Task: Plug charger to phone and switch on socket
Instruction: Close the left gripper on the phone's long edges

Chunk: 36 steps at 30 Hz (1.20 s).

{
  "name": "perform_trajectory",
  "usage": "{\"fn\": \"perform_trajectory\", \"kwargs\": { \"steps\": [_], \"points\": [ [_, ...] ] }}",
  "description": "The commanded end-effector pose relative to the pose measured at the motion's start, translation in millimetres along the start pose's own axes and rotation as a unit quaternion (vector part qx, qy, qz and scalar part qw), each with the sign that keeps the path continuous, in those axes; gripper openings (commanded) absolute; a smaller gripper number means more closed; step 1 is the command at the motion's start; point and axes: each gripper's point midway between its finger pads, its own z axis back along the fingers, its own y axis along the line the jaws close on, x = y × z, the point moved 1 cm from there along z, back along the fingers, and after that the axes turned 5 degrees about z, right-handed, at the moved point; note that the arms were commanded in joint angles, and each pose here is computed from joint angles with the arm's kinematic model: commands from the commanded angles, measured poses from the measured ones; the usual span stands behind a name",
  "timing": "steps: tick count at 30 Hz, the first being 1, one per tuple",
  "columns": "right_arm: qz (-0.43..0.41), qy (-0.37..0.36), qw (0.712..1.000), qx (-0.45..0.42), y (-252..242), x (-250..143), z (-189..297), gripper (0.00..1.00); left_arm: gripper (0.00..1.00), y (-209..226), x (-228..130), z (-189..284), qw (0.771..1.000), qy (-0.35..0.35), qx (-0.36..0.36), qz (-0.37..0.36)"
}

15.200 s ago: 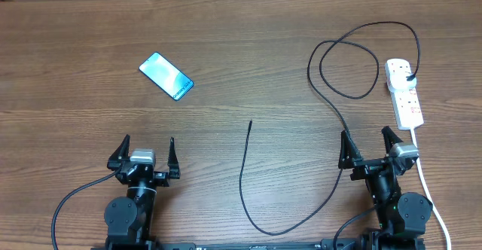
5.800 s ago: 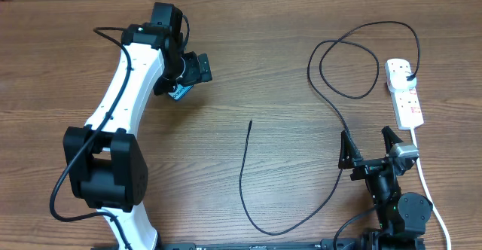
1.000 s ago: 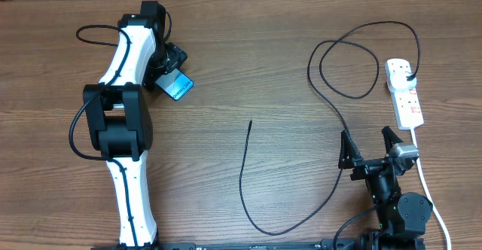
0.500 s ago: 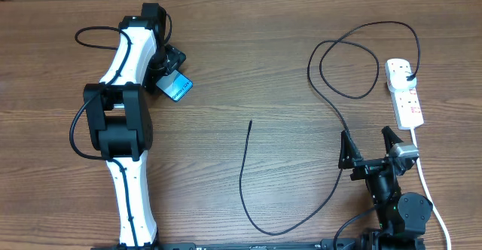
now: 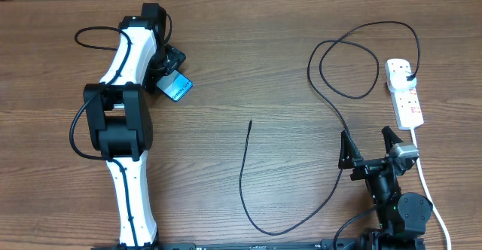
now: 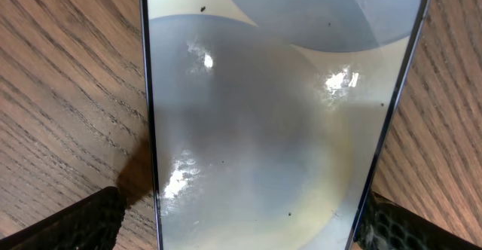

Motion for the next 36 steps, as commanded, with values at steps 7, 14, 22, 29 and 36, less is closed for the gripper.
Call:
{"fn": "perform_trajectory", "kwargs": {
  "steps": [7, 14, 22, 29, 36],
  "points": [
    [0.002, -0.003, 1.000, -0.002, -1, -2, 0, 1.00, 1.00, 8, -4, -7, 1.000, -0.001, 0.024, 0.007],
    [0.002, -0.003, 1.000, -0.002, -1, -2, 0, 1.00, 1.00, 8, -6, -7, 1.000, 0.004, 0.023, 0.008],
    [0.002, -0.003, 1.000, -0.002, -1, -2, 0, 1.00, 1.00, 6, -10, -7, 1.000, 0.017, 0.016, 0.008],
    [0.002, -0.003, 1.000, -0.002, -1, -2, 0, 1.00, 1.00, 7, -10, -7, 1.000, 0.018, 0.018, 0.008],
    [0.002, -0.003, 1.000, -0.002, -1, -2, 0, 1.00, 1.00, 13, -14, -13, 0.999, 0.023, 0.029, 0.007]
  ]
}}
